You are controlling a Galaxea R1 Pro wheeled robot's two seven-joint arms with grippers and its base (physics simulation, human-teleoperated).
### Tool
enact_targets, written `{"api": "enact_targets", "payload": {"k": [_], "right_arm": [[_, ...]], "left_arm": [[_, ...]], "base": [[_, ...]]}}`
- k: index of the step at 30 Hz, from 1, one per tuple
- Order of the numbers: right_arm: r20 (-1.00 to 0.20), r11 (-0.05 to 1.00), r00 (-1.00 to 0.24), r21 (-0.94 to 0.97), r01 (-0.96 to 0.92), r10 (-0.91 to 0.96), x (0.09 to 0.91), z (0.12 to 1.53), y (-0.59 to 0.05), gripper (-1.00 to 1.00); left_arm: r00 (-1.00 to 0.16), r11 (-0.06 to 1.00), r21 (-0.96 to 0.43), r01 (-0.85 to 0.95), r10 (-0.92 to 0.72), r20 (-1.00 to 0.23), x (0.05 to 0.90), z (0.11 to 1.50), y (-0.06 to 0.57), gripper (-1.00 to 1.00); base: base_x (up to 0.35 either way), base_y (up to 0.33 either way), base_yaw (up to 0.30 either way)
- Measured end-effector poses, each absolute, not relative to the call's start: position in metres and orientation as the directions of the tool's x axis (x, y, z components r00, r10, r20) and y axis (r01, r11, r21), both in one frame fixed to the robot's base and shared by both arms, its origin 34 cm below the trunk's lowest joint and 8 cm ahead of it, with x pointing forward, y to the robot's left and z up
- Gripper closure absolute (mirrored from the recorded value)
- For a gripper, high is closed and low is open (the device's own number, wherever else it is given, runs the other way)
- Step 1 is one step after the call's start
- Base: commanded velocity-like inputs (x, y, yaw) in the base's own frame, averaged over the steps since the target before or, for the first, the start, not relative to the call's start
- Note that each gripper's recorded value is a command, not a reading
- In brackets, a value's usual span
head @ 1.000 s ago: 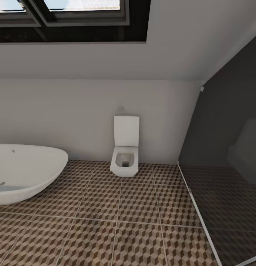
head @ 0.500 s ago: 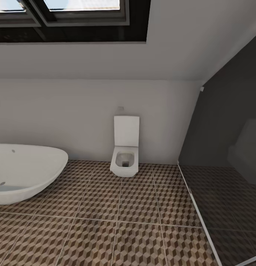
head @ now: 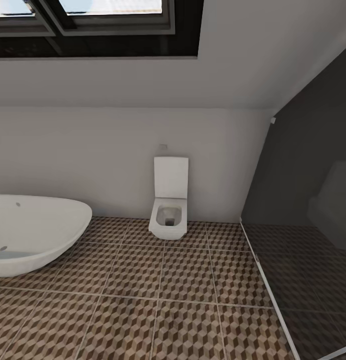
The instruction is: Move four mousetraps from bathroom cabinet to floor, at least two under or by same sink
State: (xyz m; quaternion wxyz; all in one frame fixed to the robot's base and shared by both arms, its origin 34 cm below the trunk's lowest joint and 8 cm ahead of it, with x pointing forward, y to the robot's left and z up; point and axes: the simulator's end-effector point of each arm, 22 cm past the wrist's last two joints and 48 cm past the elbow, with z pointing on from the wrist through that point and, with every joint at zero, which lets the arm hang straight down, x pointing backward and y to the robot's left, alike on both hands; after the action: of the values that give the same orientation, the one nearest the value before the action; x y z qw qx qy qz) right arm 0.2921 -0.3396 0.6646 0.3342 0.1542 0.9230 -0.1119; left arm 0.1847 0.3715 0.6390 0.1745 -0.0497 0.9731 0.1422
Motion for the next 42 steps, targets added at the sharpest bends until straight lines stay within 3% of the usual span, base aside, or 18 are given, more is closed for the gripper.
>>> {"api": "enact_targets", "payload": {"k": [42], "right_arm": [[-0.652, 0.927, -0.729, -0.103, 0.36, 0.21, 0.2923, 0.6647, -0.3395, 1.0]], "left_arm": [[-0.934, 0.955, 0.259, -0.146, -0.047, -0.354, 0.1847, 0.639, 0.3715, 1.0]], "base": [[0.0, 0.0, 0.0]]}}
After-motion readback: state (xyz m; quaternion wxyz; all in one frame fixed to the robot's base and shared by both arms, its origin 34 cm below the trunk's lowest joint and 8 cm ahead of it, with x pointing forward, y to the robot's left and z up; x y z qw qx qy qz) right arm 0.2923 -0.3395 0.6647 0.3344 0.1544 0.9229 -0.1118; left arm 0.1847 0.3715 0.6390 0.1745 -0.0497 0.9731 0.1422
